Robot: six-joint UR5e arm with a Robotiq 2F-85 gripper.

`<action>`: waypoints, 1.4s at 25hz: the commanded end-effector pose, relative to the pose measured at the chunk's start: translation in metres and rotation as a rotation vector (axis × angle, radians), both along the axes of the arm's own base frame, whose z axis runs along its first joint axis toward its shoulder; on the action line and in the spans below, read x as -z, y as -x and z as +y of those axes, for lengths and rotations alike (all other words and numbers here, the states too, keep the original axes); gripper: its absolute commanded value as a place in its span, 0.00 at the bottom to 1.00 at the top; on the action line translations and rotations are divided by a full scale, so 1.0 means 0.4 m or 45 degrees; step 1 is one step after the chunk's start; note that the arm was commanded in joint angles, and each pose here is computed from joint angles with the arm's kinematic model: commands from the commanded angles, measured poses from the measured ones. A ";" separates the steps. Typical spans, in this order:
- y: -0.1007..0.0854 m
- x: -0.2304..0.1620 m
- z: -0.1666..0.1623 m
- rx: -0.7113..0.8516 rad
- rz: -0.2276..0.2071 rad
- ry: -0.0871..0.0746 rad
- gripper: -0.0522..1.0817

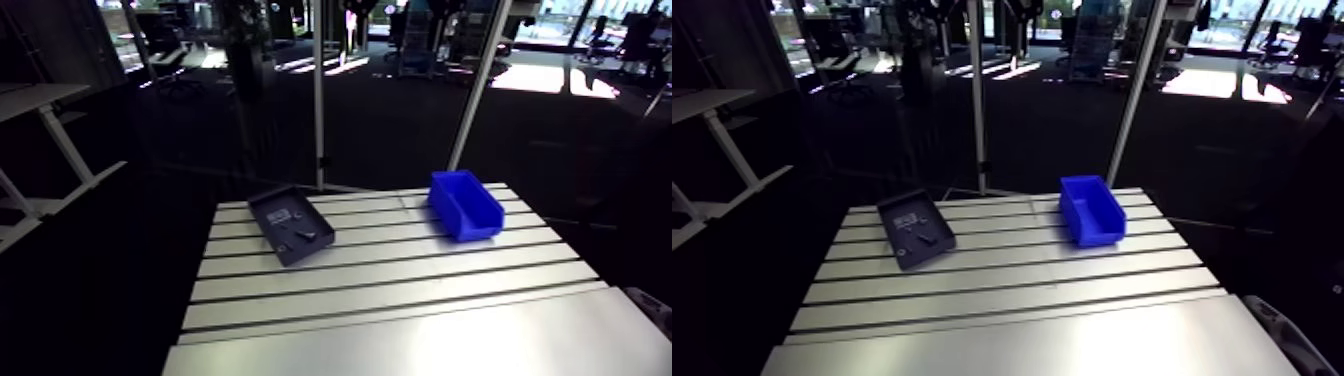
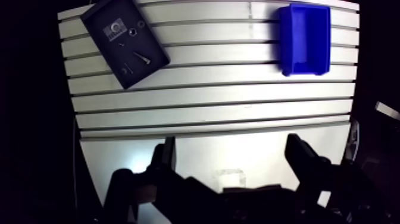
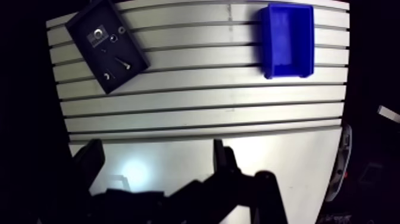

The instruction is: Pick up the M10 bolt from the tray and put it into the blue bin.

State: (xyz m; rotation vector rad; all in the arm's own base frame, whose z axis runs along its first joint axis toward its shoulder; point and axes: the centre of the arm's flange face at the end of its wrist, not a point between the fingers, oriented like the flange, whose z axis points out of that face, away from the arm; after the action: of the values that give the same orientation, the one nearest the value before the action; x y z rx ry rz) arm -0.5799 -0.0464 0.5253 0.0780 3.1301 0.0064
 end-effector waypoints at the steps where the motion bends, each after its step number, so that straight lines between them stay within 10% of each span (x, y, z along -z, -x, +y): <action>1: -0.055 -0.009 0.014 0.086 -0.021 0.004 0.05; 26: -0.060 -0.014 0.003 0.053 -0.012 -0.005 0.05; 35: -0.050 0.014 -0.069 -0.279 -0.003 0.001 0.05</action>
State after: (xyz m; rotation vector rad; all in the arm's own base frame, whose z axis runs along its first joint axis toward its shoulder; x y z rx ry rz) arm -0.5566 -0.0649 0.5264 -0.0574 3.1145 0.0106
